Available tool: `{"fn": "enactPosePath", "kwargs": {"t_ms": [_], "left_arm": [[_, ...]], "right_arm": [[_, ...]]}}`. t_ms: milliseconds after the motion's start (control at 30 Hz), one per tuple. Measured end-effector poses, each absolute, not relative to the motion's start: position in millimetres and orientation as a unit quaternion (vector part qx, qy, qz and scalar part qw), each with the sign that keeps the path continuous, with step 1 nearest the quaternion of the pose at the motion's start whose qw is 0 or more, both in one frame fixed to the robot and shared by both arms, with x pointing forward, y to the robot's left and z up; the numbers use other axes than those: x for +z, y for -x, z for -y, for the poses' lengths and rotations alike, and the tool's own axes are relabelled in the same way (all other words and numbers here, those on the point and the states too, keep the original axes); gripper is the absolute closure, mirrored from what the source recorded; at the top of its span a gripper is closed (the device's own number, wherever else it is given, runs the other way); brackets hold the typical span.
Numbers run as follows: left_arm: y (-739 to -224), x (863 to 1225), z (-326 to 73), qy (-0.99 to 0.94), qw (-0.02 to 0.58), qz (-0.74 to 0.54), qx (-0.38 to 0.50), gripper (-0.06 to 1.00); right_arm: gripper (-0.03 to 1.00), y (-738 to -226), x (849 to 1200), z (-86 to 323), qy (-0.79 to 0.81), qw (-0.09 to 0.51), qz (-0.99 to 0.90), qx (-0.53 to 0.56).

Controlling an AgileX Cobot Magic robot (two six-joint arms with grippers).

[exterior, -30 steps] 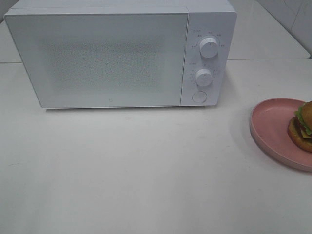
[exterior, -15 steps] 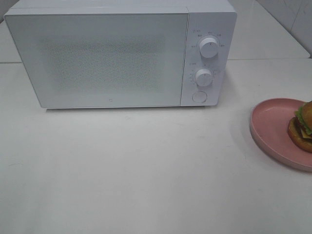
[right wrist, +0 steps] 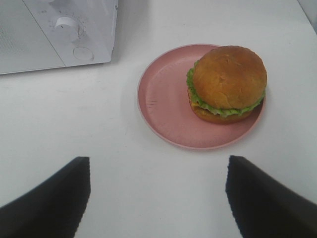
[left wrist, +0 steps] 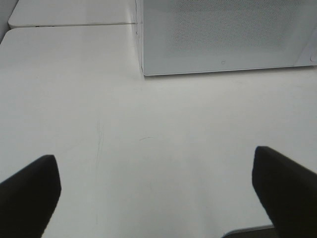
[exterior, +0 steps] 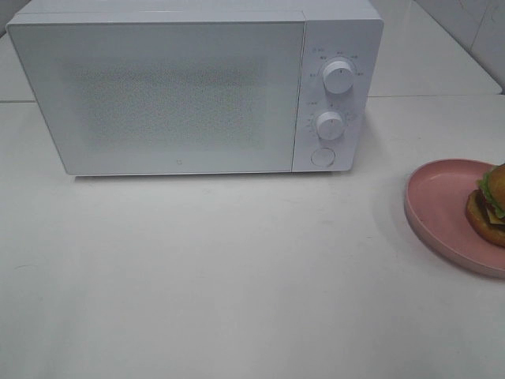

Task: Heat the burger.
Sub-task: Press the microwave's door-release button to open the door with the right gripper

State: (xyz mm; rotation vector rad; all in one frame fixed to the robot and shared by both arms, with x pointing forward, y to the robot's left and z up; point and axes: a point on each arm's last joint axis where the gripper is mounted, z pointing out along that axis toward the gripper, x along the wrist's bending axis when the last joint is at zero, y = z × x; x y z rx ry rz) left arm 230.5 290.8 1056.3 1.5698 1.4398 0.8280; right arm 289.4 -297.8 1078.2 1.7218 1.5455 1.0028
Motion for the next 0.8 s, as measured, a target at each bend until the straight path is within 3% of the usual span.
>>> {"fn": "enactPosePath", "kwargs": {"t_ms": [800], "left_arm": [[-230.5,1056.3,-290.8,-0.625,0.415,-0.573,0.330,-0.02]], "right_arm": [[0.21,-375.4,1073.5,284.8,-0.634,0.307,-0.594,0.388]]}}
